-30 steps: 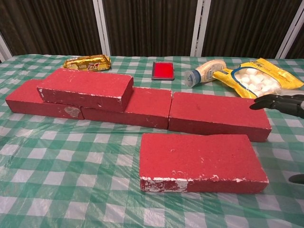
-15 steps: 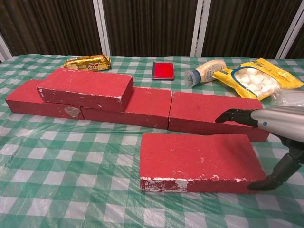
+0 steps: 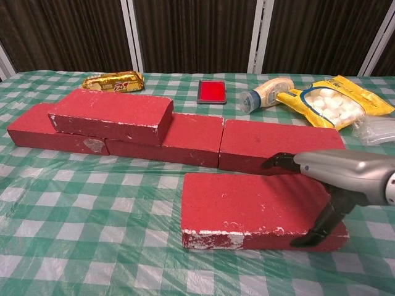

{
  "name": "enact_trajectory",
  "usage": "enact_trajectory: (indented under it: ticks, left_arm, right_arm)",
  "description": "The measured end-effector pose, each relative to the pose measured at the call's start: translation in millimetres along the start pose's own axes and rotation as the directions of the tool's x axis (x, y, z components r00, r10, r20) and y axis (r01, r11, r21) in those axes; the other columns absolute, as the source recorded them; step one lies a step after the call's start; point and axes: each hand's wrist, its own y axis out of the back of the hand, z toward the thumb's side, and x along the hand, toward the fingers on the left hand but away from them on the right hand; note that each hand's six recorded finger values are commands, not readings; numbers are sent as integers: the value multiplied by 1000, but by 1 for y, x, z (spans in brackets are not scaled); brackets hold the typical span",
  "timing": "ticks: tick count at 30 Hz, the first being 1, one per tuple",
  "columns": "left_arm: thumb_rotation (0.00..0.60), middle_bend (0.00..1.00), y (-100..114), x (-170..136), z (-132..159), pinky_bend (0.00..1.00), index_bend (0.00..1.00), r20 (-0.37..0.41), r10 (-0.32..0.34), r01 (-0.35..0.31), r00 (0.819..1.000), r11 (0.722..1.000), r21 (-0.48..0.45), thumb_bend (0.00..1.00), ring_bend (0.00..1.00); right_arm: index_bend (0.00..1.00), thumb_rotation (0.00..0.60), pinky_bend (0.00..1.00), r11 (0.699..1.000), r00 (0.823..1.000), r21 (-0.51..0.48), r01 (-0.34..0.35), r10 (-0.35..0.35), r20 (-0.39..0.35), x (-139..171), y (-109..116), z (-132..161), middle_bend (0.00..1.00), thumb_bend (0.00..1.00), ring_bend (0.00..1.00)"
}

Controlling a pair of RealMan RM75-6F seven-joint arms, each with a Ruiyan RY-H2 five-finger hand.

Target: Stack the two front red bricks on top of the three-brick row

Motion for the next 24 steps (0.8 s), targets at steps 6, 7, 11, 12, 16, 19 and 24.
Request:
enact_trajectory:
  ticks: [6, 7, 11, 12, 16, 19, 24]
  left_arm:
    - [600, 0, 0, 0, 0, 0, 0, 0, 2, -2, 1000, 1000, -2, 318, 0]
    - [600, 0, 1, 0, -1, 0, 0, 0, 3, -3, 1000, 1000, -2, 318, 0]
    - [600, 0, 1, 0, -1, 0, 0, 1, 2, -2, 1000, 1000, -8, 319, 0]
    - [600, 0, 1, 0, -1, 0, 0, 1, 2, -2, 1000, 1000, -9, 319, 0]
    - [600, 0, 2, 0, -1, 0, 0, 2, 1, -1, 1000, 1000, -13, 319, 0]
    - [600, 0, 2, 0, -2, 0, 0, 3, 1, -1, 1000, 1000, -14, 317, 0]
    - [600, 0, 2, 0, -2, 0, 0, 3, -2, 2, 1000, 1000, -16, 320, 0]
  right_arm:
    - [0, 527, 0, 1000, 1000, -14, -10, 10, 3, -14, -2, 8, 0, 162, 0]
    - [0, 527, 0, 1000, 1000, -18, -10, 10, 5, -16, -2, 8, 0, 162, 0]
    - [0, 528, 0, 999, 1000, -28, -19, 19, 11, -21, -4, 11, 0, 162, 0]
    - [0, 527, 0, 999, 1000, -28, -22, 23, 11, -21, -5, 11, 0, 162, 0]
    - [0, 527, 0, 999, 999, -28, -36, 36, 12, -25, -7, 15, 0, 162, 0]
    - [0, 527, 0, 999, 999, -26, -39, 40, 21, -27, -7, 15, 0, 162, 0]
    - [0, 527, 0, 998, 998, -29, -48, 49, 36, -33, -10, 15, 0, 162, 0]
